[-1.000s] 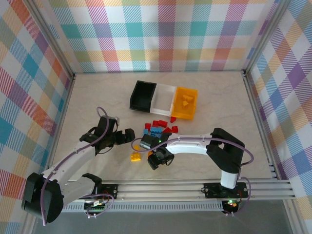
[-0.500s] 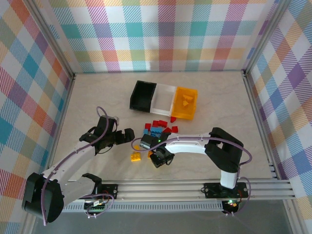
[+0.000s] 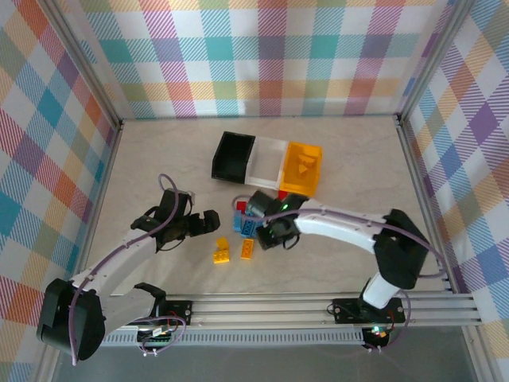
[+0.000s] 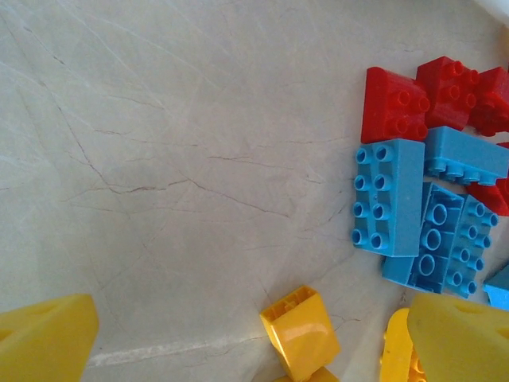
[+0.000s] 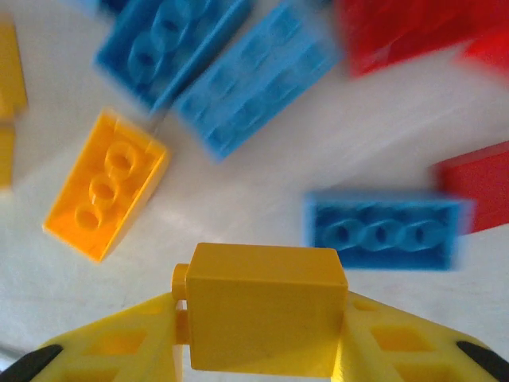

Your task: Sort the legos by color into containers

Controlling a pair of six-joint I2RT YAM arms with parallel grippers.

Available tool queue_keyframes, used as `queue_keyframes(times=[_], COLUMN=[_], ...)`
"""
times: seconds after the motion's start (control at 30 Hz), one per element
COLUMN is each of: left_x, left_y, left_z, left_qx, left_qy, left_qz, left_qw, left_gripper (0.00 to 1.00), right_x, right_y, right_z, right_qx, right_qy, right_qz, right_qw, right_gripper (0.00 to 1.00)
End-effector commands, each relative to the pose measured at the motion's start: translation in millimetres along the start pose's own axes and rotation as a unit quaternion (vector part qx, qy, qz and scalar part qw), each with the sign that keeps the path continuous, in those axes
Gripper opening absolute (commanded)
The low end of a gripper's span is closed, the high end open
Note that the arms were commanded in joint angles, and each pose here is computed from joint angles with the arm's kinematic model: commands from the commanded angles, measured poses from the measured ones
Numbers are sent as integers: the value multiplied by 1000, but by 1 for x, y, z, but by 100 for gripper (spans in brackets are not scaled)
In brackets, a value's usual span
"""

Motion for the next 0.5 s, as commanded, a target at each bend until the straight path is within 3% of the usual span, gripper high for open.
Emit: queue_keyframes(times=[0.0, 0.23, 0.47], left_x=[-2, -5, -11], left_y=[2, 1, 2], left_z=[9, 9, 6], left_qx=[-10, -2, 11], left_qy=[-4, -7, -17], left_qz=[-6, -18, -39], left_qw=[1000, 1000, 999], left_gripper=[100, 100, 100], right_x=[-32, -95, -128], right_y=[37, 42, -4], right_z=[47, 148, 206], right_qx=[-57, -109, -98], right_qy=[-12, -82, -118], right_qz=[-7, -7, -16], right_qw=[998, 991, 988], right_gripper=[43, 43, 44])
Point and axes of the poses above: each hand's point on the last joint's axis, 136 mm out from that joint toward the fingers, its own y axis back along the fingers, its own x axis along the line the jaws close on, z = x × y, the point moved 5 cm from there along y, back along the fingers, and after that the axes turned 15 degrees about -y, right-handed, at the moved point
